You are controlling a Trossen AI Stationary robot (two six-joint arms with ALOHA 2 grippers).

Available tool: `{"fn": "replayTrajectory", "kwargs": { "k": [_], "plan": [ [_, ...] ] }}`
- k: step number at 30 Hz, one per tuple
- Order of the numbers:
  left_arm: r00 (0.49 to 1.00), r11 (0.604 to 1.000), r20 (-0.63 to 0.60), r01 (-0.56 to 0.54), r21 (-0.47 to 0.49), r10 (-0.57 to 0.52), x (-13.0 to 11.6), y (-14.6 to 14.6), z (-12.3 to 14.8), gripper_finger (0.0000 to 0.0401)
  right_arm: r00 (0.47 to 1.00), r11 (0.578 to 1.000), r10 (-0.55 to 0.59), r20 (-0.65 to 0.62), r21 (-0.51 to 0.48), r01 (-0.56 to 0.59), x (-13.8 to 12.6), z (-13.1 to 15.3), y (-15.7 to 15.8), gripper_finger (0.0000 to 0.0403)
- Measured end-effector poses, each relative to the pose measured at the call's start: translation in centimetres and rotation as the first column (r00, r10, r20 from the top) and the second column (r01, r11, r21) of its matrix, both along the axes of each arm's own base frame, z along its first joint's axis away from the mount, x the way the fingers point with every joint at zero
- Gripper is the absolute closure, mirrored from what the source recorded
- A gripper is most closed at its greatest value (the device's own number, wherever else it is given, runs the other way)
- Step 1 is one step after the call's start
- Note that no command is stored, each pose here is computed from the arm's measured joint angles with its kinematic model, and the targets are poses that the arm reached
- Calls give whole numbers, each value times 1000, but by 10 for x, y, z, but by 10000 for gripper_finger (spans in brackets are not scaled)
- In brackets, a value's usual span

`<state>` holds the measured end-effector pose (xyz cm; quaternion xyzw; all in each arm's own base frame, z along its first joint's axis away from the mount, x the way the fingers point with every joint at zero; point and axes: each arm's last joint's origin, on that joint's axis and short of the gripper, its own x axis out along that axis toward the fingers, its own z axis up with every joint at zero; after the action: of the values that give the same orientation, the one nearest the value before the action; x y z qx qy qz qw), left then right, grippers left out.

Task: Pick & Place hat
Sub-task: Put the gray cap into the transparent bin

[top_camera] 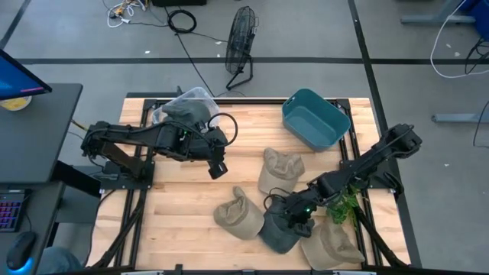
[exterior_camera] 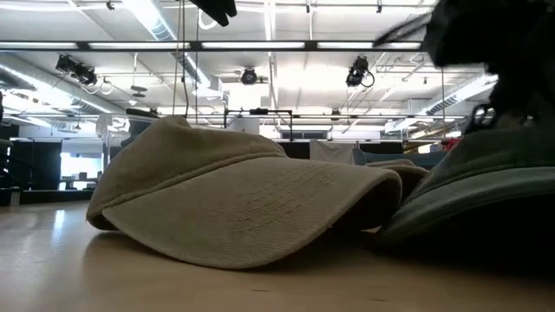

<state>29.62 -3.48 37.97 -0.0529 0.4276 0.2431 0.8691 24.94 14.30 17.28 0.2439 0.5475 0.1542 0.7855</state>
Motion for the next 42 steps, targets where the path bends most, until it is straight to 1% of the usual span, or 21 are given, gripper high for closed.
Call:
{"fn": "replayTrajectory", "kwargs": {
  "k": [2, 4, 6, 7, 8, 10, 12, 14, 15, 17, 19, 22, 24, 25, 27, 34, 37, 39, 42],
  "plan": [
    [1000, 1000, -7, 22, -13, -22, 0, -1, 0, 220, 997, 996, 77, 31, -43, -76, 1, 16, 0, 398],
    [999, 998, -16, 51, -36, -51, 0, -2, -1, 220, 982, 979, 178, 62, -116, -170, 2, 36, 1, 399],
    [996, 995, -24, 86, -59, -88, 0, -3, -1, 220, 952, 942, 288, 101, -210, -262, 5, 59, 1, 400],
    [994, 992, -25, 103, -71, -105, 1, -3, -1, 220, 931, 914, 346, 119, -266, -305, 7, 70, 1, 400],
    [992, 989, -23, 122, -80, -125, 1, -4, -1, 220, 905, 879, 404, 132, -328, -345, 8, 82, 1, 400],
    [986, 982, -4, 163, -98, -164, 3, -5, 0, 220, 842, 789, 519, 151, -465, -403, 10, 104, 0, 401],
    [975, 969, 43, 220, -112, -217, 8, -7, 3, 220, 784, 690, 602, 154, -595, -413, 12, 121, -2, 401],
    [950, 947, 116, 303, -104, -291, 16, -12, 7, 220, 755, 597, 642, 133, -704, -384, 13, 134, -6, 401],
    [930, 933, 154, 349, -90, -334, 20, -15, 9, 220, 753, 565, 646, 127, -743, -360, 15, 139, -9, 402],
    [886, 899, 216, 433, -66, -411, 27, -21, 13, 220, 754, 517, 647, 116, -793, -322, 19, 146, -15, 402],
    [848, 878, 284, 478, -41, -448, 35, -27, 15, 220, 751, 466, 653, 97, -833, -298, 22, 149, -21, 402],
    [832, 867, 294, 498, -23, -470, 43, -32, 11, 220, 755, 361, 654, 48, -897, -256, 27, 152, -31, 402],
    [831, 859, 260, 511, -8, -492, 47, -33, 5, 220, 756, 295, 655, 17, -926, -235, 30, 153, -37, 402],
    [831, 857, 249, 516, -5, -498, 50, -34, 2, 220, 754, 272, 656, 9, -935, -225, 32, 154, -39, 402],
    [826, 851, 238, 525, 7, -511, 58, -35, -5, 220, 755, 250, 656, 7, -946, -208, 35, 155, -44, 403],
    [843, 853, 153, 522, 1, -516, 81, -38, -36, 220, 762, 270, 642, 82, -955, -124, 45, 160, -51, 403],
    [850, 856, 122, 517, 4, -513, 88, -39, -46, 220, 747, 252, 660, 82, -960, -118, 46, 162, -51, 403],
    [862, 868, 109, 497, 11, -495, 91, -39, -51, 220, 742, 244, 666, 76, -962, -120, 46, 162, -51, 403],
    [874, 879, 116, 476, -5, -472, 91, -39, -52, 220, 757, 269, 647, 94, -957, -111, 46, 161, -51, 403]
  ]
}}
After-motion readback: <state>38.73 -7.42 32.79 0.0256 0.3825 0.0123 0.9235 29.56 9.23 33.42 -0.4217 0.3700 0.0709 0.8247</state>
